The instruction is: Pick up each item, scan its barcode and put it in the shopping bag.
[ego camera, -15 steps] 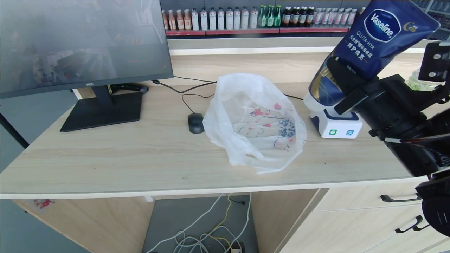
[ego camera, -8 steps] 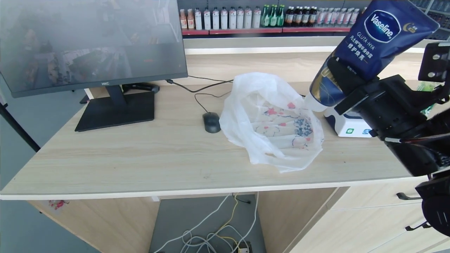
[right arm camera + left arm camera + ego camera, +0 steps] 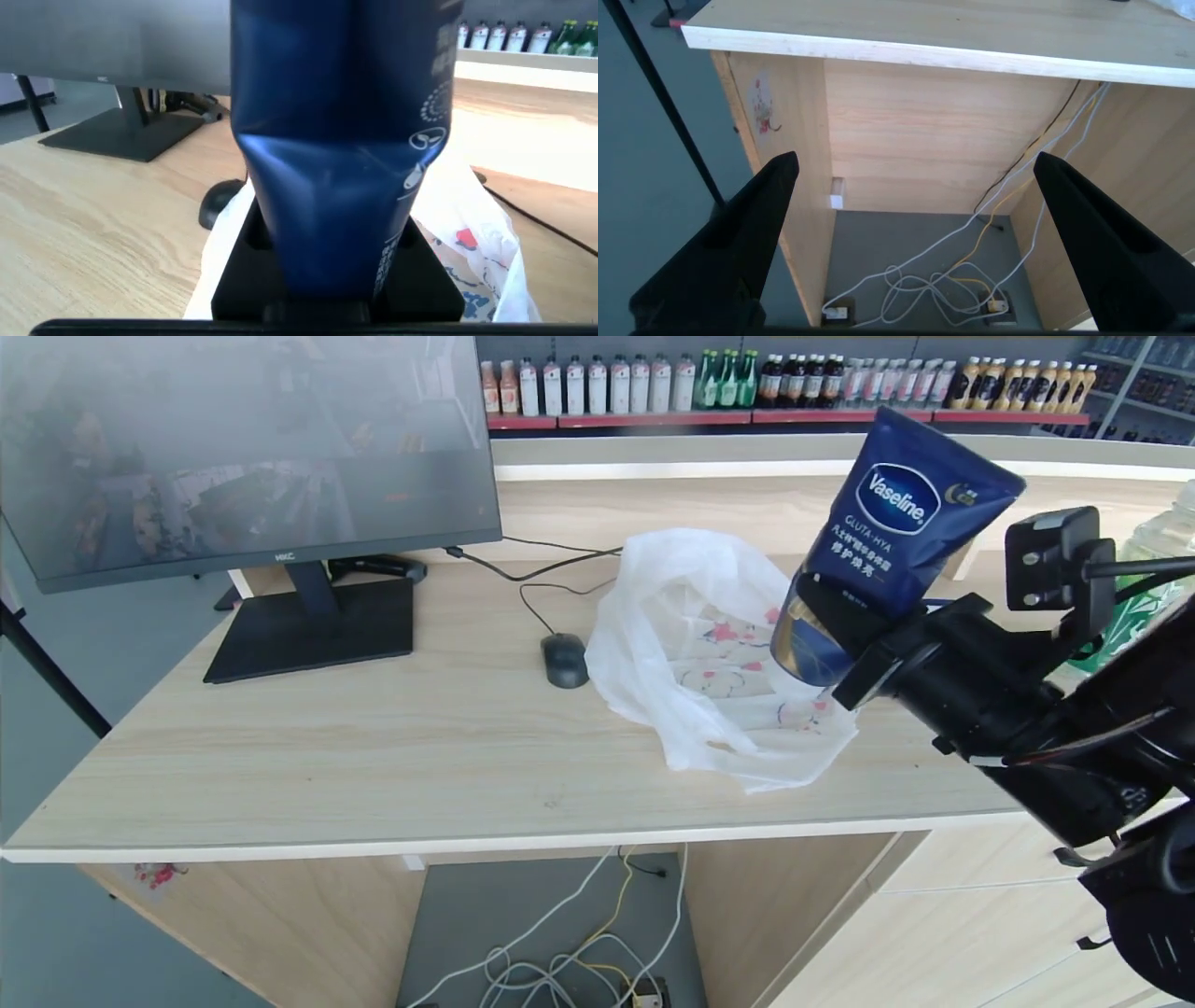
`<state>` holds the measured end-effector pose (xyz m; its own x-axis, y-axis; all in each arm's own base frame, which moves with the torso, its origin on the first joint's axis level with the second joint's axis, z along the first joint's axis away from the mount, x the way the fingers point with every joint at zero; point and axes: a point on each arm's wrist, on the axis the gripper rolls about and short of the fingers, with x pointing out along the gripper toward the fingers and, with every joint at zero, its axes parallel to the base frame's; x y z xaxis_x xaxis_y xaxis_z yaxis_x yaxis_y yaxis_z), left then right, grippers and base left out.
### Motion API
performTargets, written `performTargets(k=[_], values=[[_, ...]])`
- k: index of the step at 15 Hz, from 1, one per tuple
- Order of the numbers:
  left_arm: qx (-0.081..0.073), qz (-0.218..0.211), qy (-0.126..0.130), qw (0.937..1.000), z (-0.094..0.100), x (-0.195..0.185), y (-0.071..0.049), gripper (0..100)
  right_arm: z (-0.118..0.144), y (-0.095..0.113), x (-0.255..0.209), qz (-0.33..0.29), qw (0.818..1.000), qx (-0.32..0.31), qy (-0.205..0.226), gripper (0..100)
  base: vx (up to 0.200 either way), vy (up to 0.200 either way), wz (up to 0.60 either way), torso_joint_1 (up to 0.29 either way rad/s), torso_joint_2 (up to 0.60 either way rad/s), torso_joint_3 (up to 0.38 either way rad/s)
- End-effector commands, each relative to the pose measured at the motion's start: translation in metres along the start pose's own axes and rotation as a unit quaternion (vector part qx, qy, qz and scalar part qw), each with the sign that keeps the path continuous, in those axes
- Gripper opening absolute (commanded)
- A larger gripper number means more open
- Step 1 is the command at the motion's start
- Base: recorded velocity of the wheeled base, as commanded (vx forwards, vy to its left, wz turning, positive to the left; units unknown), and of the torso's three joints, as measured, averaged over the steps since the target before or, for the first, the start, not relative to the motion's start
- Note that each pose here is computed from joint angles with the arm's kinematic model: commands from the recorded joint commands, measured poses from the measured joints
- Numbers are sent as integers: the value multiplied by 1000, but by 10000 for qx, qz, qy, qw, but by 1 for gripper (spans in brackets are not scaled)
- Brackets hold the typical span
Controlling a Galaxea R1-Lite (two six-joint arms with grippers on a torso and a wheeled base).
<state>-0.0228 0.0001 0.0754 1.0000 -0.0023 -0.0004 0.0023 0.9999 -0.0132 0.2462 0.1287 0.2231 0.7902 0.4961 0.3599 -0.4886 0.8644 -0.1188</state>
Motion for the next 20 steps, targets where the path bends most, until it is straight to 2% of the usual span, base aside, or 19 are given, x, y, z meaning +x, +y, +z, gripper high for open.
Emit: performTargets(k=[1,5,7,11,20], values=[[-3,4,5,10000,0,0,0,100,3,-1,20,2,9998,20,174,0,0,0,0,0,0,0],[-3,4,5,10000,0,0,0,100,8,-5,66,-156,9995,2,283,0,0,0,0,0,0,0],[-3,4,5,10000,0,0,0,100,17,-6,79,-170,9991,6,384,0,0,0,0,0,0,0],[-3,4,5,10000,0,0,0,100,17,-4,87,-199,9986,12,494,0,0,0,0,0,0,0],[-3,4,5,10000,0,0,0,100,-16,-2,110,-202,9973,41,702,0,0,0,0,0,0,0]])
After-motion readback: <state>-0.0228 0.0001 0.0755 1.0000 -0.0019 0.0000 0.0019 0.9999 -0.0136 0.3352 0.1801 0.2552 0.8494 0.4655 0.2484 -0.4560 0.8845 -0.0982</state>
